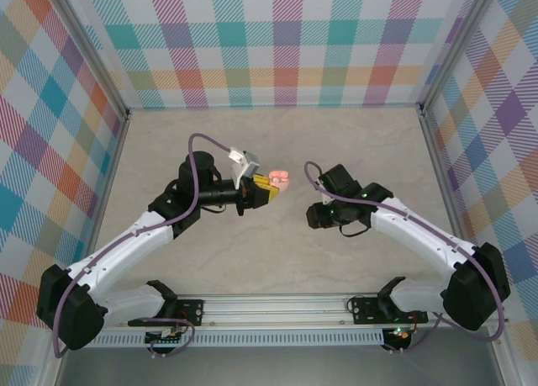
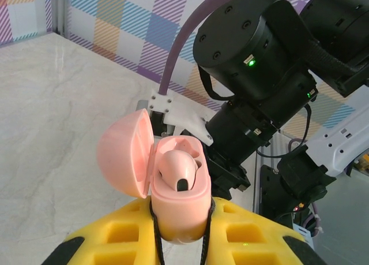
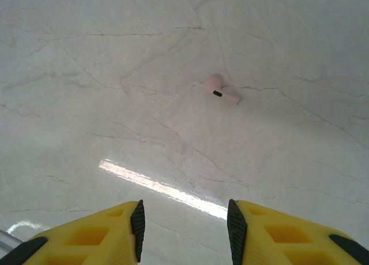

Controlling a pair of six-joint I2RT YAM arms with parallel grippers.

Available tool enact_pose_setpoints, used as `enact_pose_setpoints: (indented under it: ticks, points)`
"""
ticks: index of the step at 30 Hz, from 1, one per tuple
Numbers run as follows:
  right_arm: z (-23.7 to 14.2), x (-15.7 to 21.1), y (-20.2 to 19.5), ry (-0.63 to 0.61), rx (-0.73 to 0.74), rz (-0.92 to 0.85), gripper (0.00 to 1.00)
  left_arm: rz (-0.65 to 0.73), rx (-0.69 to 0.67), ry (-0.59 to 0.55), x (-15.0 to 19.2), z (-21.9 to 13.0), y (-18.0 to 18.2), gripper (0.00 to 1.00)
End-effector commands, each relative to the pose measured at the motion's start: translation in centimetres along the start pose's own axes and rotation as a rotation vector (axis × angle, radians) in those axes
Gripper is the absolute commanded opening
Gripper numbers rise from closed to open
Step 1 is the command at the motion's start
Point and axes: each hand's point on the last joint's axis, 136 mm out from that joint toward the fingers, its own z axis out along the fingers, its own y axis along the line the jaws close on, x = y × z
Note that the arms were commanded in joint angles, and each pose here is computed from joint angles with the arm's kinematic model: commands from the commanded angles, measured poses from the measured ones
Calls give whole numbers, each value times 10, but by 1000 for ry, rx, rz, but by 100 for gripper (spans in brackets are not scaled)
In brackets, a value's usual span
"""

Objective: Insert the wireless bluetooth earbuds into the charging case

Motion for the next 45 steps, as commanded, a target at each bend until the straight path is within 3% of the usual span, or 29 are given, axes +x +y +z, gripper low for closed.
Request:
enact_pose_setpoints:
  ticks: [1, 26, 38, 45]
  points:
    - [8, -1, 10, 17, -78, 38, 45, 40, 18, -21, -9, -6, -14, 4]
    - [85, -4, -20, 189, 115, 86, 45, 60, 32, -35, -8, -13, -21, 4]
    - [102, -16, -23, 186, 158, 113, 41, 64, 37, -35, -8, -12, -21, 4]
    - [104, -22, -28, 186, 191, 83, 45, 68, 38, -33, -8, -12, -22, 4]
